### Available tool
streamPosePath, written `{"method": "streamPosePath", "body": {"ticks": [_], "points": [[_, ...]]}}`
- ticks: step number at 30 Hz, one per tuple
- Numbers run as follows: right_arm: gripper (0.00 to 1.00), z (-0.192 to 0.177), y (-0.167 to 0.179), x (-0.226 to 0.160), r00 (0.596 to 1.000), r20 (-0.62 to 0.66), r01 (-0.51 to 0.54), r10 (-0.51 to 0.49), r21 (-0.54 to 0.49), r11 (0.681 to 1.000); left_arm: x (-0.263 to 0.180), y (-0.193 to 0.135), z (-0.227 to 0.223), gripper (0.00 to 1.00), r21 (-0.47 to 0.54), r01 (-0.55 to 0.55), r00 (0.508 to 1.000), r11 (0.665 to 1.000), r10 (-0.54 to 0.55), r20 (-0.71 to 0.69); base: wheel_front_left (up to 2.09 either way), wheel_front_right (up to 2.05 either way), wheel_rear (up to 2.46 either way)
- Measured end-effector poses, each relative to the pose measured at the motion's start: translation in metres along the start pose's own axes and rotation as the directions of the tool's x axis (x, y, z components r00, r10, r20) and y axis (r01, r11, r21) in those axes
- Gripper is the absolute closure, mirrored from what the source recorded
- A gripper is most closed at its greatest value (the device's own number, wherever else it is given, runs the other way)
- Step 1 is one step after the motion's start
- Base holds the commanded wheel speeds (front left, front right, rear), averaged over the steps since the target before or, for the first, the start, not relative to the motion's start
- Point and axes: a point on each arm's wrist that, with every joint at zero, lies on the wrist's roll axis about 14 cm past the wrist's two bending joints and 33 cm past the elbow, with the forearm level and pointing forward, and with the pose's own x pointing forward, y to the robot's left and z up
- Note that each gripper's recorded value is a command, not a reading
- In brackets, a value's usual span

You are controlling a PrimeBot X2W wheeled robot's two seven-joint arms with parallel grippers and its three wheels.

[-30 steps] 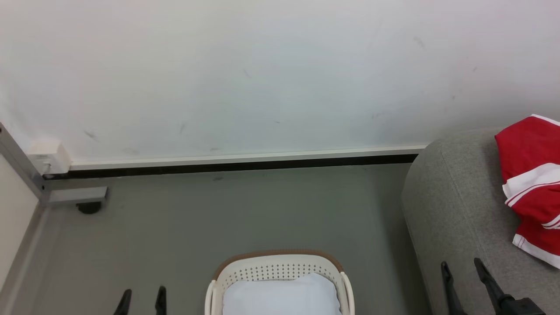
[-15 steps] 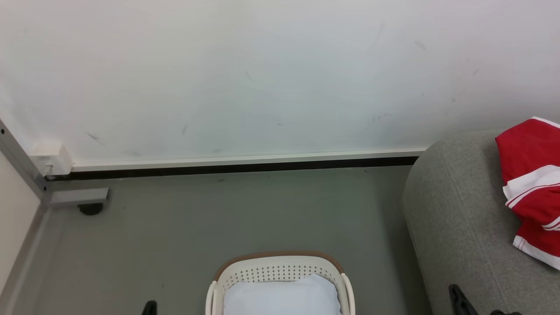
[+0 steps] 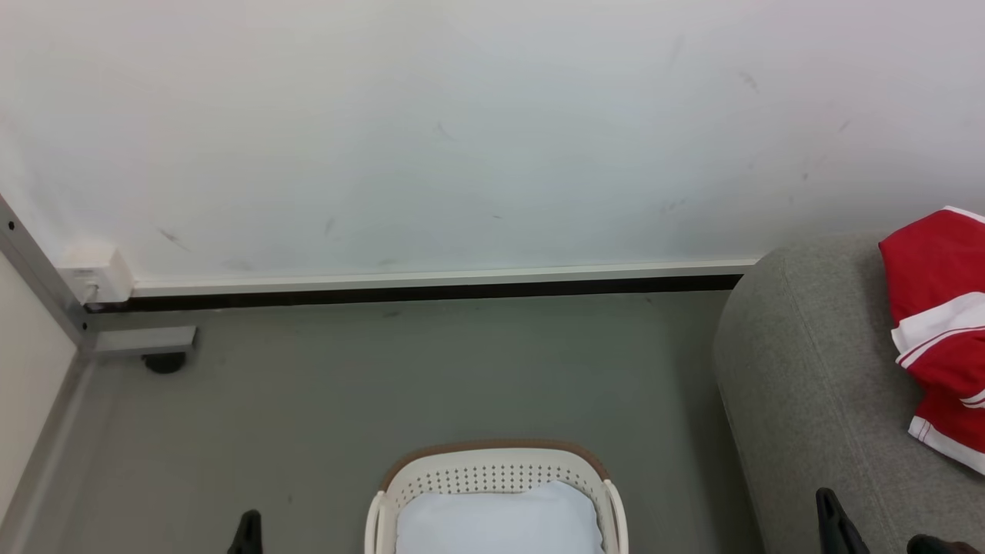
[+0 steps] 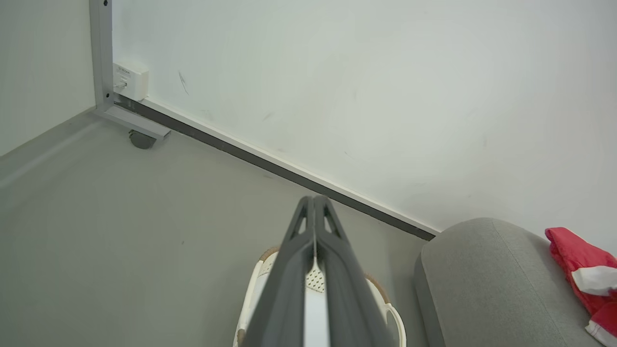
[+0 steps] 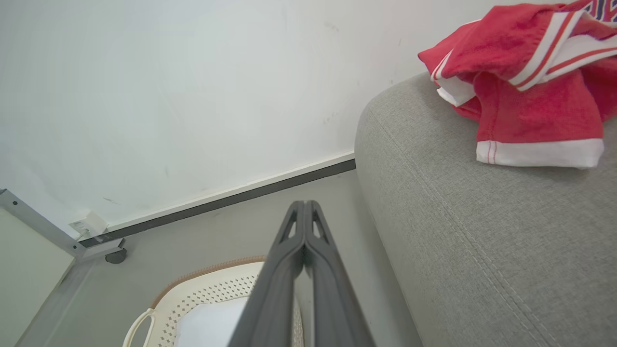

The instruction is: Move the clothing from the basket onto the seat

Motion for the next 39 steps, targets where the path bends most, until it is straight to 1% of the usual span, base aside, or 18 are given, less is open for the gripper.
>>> {"method": "streamPosePath", "body": {"ticks": [2, 3, 4, 7, 8, 11, 19, 20, 21, 26, 39], "points": [[1.00, 0.002, 0.000, 0.002, 1.000, 0.003, 0.003, -0.003, 0.032, 0.999, 0.002, 0.001, 0.001, 1.00, -0.034, -0.007, 1.000, 0.999, 0.007, 0.000, 0.00, 0.00, 0.00], [1.00, 0.002, 0.000, 0.002, 1.000, 0.003, 0.003, -0.003, 0.032, 0.999, 0.002, 0.001, 0.001, 1.00, -0.034, -0.007, 1.000, 0.999, 0.007, 0.000, 0.00, 0.00, 0.00], [1.00, 0.004, 0.000, 0.004, 1.000, 0.008, 0.006, -0.006, 0.066, 0.998, 0.003, 0.002, 0.002, 1.00, -0.064, -0.014, 1.000, 0.998, 0.014, -0.002, 0.00, 0.00, 0.00], [1.00, 0.007, 0.000, 0.005, 1.000, 0.012, 0.007, -0.008, 0.097, 0.995, 0.004, 0.002, 0.004, 1.00, -0.097, -0.019, 1.000, 0.995, 0.019, -0.001, 0.00, 0.00, 0.00], [1.00, 0.007, 0.000, 0.006, 1.000, 0.012, 0.011, -0.012, 0.130, 0.992, 0.006, 0.002, 0.005, 1.00, -0.127, -0.022, 1.000, 0.992, 0.022, 0.000, 0.00, 0.00, 0.00], [1.00, 0.009, -0.001, 0.007, 1.000, 0.013, 0.015, -0.018, 0.178, 0.984, 0.008, 0.004, 0.007, 1.00, -0.173, -0.031, 1.000, 0.984, 0.031, -0.002, 0.00, 0.00, 0.00], [1.00, 0.018, 0.000, 0.013, 0.999, 0.026, 0.011, -0.019, 0.291, 0.957, 0.014, 0.006, 0.012, 1.00, -0.280, -0.043, 0.999, 0.959, 0.043, -0.004, 0.00, 0.00, 0.00], [1.00, 0.018, 0.000, 0.013, 0.999, 0.026, 0.011, -0.019, 0.291, 0.957, 0.014, 0.006, 0.012, 1.00, -0.280, -0.043, 0.999, 0.959, 0.043, -0.004, 0.00, 0.00, 0.00], [1.00, 0.017, 0.000, 0.013, 1.000, 0.022, 0.013, -0.021, 0.314, 0.949, 0.015, 0.006, 0.013, 1.00, -0.309, -0.044, 0.999, 0.950, 0.045, -0.004, 0.00, 0.00, 0.00], [1.00, 0.020, 0.000, 0.016, 0.999, 0.026, 0.010, -0.021, 0.376, 0.926, 0.017, 0.007, 0.015, 1.00, -0.371, -0.048, 0.999, 0.927, 0.049, -0.007, 0.00, 0.00, 0.00], [1.00, 0.029, 0.003, 0.022, 0.999, 0.037, -0.009, -0.012, 0.521, 0.854, 0.024, 0.007, 0.022, 1.00, -0.506, -0.046, 0.999, 0.861, 0.051, -0.005, 0.00, 0.00, 0.00]]}}
